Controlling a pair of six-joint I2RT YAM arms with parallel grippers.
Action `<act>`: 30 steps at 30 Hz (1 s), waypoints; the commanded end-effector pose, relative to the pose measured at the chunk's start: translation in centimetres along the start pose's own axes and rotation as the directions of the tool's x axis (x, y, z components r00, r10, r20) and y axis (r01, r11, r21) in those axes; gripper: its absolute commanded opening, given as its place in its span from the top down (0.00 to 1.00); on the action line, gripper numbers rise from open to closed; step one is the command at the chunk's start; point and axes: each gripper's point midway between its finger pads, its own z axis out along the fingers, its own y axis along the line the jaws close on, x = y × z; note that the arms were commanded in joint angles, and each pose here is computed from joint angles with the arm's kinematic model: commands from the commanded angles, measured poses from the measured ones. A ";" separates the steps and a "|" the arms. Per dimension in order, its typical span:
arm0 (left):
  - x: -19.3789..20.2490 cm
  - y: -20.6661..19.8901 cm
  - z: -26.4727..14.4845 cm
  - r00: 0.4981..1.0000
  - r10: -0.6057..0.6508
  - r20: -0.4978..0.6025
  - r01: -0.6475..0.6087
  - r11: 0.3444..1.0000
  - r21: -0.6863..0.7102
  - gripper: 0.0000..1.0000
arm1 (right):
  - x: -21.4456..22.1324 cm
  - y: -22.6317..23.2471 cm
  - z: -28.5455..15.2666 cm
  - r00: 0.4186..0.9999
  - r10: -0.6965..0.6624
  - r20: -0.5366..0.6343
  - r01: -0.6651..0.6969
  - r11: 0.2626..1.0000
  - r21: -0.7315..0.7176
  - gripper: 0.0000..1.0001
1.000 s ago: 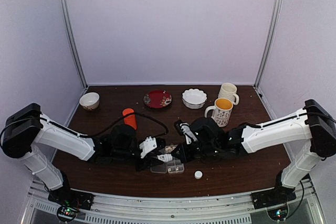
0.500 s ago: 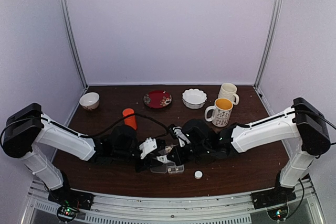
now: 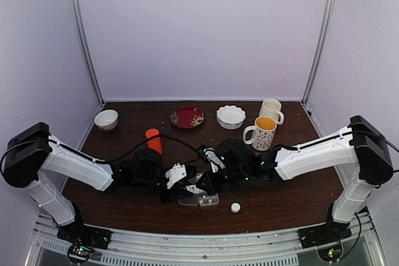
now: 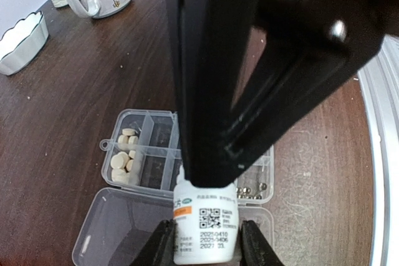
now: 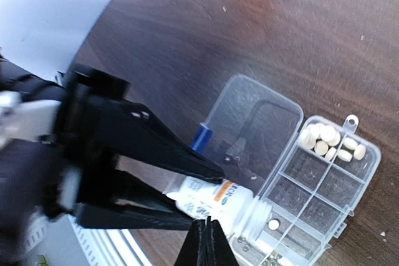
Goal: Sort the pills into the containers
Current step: Pour the pill into the compartment of the pill container.
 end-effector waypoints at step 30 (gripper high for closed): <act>-1.6 -0.5 -0.2 0.997 0.017 0.072 -0.018 1.000 0.019 1.00 | 1.0 -1.1 0.8 0.994 -0.033 -0.103 0.042 0.995 0.090 1.00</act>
